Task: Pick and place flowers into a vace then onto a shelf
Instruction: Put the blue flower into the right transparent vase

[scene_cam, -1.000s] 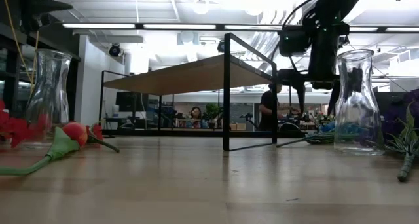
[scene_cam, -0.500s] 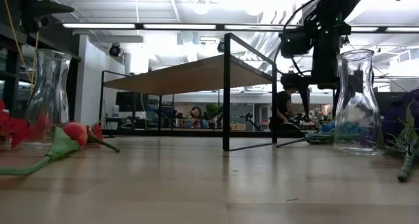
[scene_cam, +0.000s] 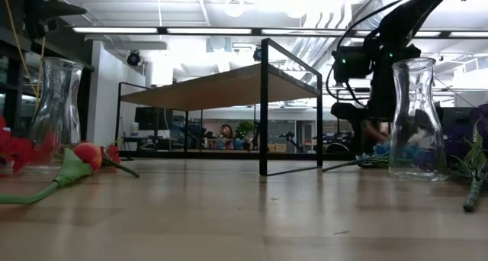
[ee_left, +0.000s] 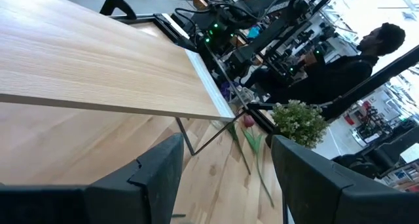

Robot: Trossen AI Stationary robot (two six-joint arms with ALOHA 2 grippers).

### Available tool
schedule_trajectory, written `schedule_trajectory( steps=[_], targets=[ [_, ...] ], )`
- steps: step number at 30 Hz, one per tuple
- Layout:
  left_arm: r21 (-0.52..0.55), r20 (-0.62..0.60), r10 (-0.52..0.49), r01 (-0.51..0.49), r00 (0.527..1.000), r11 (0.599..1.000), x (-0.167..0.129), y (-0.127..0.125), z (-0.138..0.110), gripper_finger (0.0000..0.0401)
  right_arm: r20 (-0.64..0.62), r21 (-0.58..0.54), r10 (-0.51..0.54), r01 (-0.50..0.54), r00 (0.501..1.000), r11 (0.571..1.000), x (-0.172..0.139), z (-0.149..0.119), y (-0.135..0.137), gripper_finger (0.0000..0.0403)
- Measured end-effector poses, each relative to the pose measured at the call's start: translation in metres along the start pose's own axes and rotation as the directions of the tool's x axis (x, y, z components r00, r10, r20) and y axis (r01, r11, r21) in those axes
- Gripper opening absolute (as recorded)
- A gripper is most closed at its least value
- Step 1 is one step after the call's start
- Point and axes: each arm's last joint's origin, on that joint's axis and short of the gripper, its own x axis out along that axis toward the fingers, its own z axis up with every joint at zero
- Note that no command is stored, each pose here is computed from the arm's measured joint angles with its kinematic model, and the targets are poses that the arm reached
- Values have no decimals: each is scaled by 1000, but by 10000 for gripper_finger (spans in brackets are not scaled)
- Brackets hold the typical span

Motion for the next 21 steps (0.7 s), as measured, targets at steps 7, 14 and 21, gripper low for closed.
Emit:
schedule_trajectory(
  steps=[7,14,21],
  targets=[
    [-1,15,16,-16,1000,1000,0,0,0,264,2,1,-11,11,1000,1000,2,1,-2,248],
    [-1,27,30,-30,999,1000,0,1,1,264,7,1,-11,11,1000,1000,2,1,-2,248],
    [-1,27,30,-30,999,1000,0,1,1,264,35,-2,-6,6,999,1000,2,2,-2,243]
  ],
)
